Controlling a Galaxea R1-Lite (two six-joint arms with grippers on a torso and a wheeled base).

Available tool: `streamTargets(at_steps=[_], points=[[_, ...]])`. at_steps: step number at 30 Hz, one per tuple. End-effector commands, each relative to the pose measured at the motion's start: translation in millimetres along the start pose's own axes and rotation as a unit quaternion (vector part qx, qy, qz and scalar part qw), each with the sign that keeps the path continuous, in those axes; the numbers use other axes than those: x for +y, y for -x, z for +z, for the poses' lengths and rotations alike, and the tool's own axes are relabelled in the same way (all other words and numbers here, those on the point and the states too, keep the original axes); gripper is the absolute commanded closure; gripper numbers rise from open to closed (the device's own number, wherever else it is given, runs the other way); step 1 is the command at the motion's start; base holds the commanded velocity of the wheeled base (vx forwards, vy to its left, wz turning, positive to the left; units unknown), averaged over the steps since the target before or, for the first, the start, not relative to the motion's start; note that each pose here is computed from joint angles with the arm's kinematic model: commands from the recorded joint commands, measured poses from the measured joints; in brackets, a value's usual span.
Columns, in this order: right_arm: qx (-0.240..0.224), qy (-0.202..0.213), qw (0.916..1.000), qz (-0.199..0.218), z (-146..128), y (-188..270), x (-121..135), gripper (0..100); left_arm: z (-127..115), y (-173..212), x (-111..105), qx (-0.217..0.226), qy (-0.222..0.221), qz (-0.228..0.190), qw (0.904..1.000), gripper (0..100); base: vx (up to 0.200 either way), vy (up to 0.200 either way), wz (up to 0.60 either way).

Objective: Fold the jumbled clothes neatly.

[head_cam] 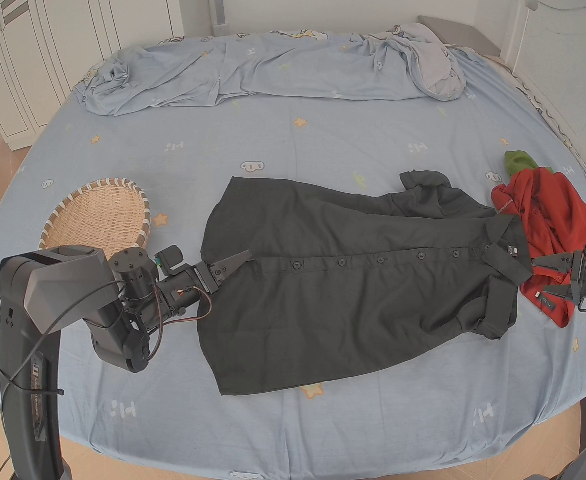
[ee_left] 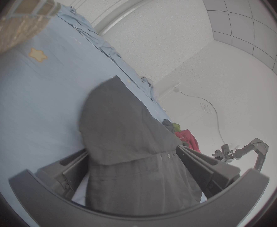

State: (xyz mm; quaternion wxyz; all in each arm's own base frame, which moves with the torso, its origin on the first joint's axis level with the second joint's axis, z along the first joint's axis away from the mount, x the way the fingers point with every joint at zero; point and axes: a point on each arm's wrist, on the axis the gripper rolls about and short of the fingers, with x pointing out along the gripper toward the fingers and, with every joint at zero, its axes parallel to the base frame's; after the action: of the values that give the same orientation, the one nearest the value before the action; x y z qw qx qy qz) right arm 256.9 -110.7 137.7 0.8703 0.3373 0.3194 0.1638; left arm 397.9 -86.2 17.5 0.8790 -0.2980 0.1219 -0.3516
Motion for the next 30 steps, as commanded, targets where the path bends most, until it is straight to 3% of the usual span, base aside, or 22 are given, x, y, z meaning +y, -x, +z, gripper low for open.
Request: streamTargets(at_steps=[1,12,13,25,30], points=[[-0.001,0.001,1.0,0.0,0.1,0.7,0.4,0,-0.5,-1.8,-0.7,-0.004,-0.004,-0.007,1.0,0,0.0,0.0,0.0],[-0.001,0.001,1.0,0.0,0.0,0.4,0.6,0,6.0,-11.2,9.0,-0.021,-0.013,-0.011,0.9996,0,0.0,0.0,0.0],[0.0,0.001,1.0,0.0,-0.4,0.3,0.5,0,5.5,-11.3,9.4,-0.021,-0.012,-0.011,0.9997,100,0.0,0.0,0.0],[0.0,0.0,1.0,0.0,-1.4,0.7,0.8,0,6.8,-8.1,36.8,-0.032,-0.011,0.01,0.9994,100,0.0,0.0,0.0],[0.0,0.001,1.0,0.0,-2.0,1.4,1.6,0,19.8,0.8,46.7,-0.051,-0.019,0.022,0.9983,100,0.0,0.0,0.0]])
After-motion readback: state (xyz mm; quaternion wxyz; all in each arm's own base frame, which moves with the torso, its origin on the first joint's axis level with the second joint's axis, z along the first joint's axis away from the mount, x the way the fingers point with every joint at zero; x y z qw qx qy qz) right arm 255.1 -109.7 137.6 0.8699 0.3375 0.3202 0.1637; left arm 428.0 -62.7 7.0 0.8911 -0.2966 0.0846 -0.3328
